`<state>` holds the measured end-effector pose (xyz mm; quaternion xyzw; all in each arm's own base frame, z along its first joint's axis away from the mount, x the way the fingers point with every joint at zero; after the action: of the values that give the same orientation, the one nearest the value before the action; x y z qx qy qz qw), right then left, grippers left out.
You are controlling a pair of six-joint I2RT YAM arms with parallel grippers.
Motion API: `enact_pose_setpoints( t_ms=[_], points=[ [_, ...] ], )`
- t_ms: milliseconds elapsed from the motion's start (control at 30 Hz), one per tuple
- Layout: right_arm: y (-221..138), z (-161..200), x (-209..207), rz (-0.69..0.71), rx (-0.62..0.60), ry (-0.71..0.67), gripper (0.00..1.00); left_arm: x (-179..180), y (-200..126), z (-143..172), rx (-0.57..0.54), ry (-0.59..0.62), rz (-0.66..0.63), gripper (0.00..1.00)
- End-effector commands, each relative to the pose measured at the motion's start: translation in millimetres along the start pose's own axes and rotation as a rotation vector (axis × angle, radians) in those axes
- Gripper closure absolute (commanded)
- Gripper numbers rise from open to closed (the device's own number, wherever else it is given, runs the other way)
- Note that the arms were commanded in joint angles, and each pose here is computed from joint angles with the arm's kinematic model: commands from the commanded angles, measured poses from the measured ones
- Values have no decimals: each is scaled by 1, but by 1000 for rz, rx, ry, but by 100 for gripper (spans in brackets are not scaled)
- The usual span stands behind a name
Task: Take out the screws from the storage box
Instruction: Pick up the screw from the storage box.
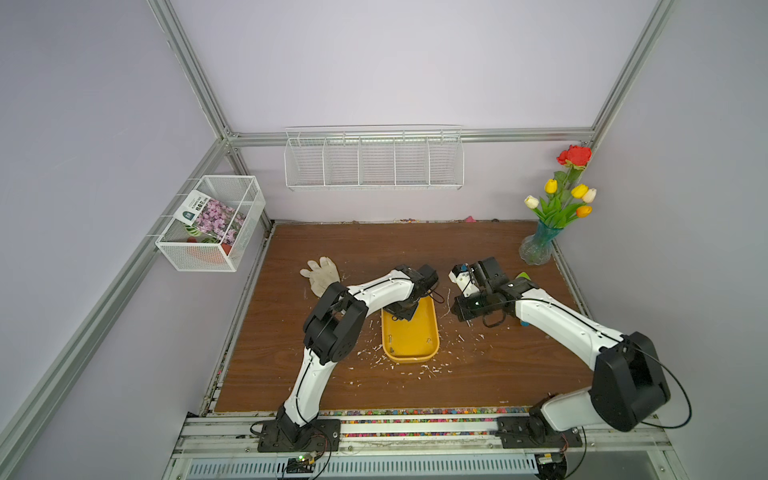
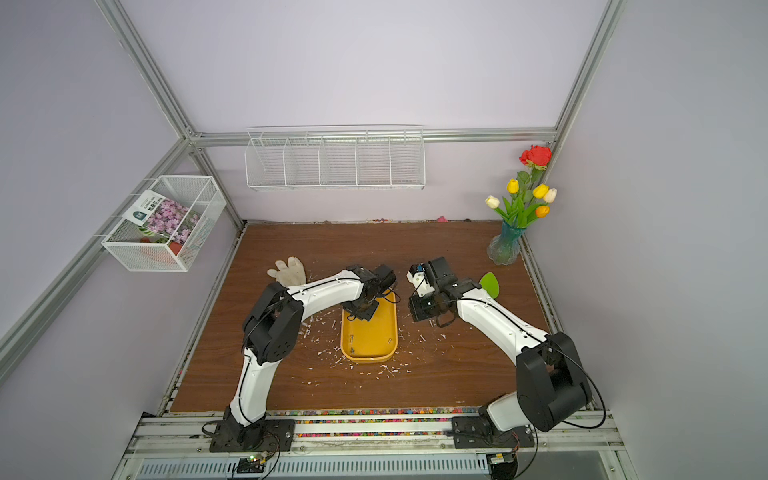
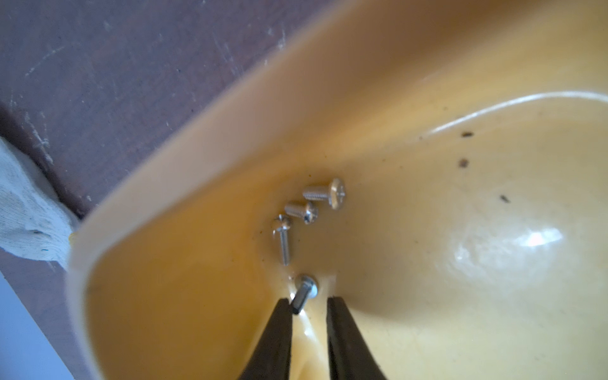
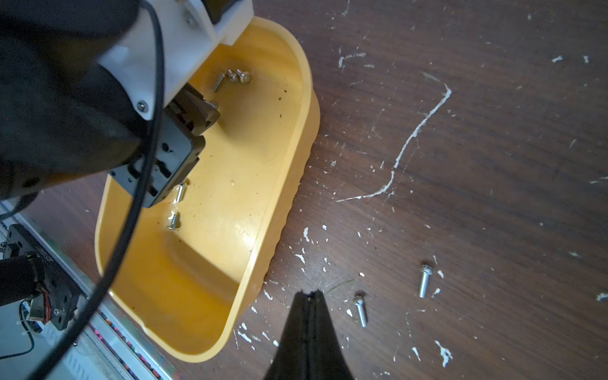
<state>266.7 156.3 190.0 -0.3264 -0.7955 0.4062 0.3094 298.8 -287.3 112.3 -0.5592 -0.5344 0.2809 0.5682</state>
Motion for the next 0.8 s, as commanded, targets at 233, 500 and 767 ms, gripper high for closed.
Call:
enact_pose_setpoints(
  t_ms=[233, 500, 767],
  points=[
    [-5, -1, 3, 0, -13, -29, 95, -10, 14, 8, 78, 41, 35, 86],
    [-5, 0, 3, 5, -10, -30, 95, -13, 17, 9, 84, 44, 52, 81],
    [-5, 0, 3, 5, -9, -31, 95, -14, 17, 9, 80, 33, 83, 79]
  ],
)
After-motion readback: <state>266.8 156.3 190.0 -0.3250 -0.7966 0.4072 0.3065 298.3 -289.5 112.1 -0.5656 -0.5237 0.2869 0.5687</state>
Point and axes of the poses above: each gripper's point midway between its finger pads, its own y axis out along the fingers, its own x axis along the line the jaws close on, z = x × y, the point moved 9 cm from there along -y, back along the fingers, and after that the axes turned 12 degrees about -y, right-handed, at the moved point
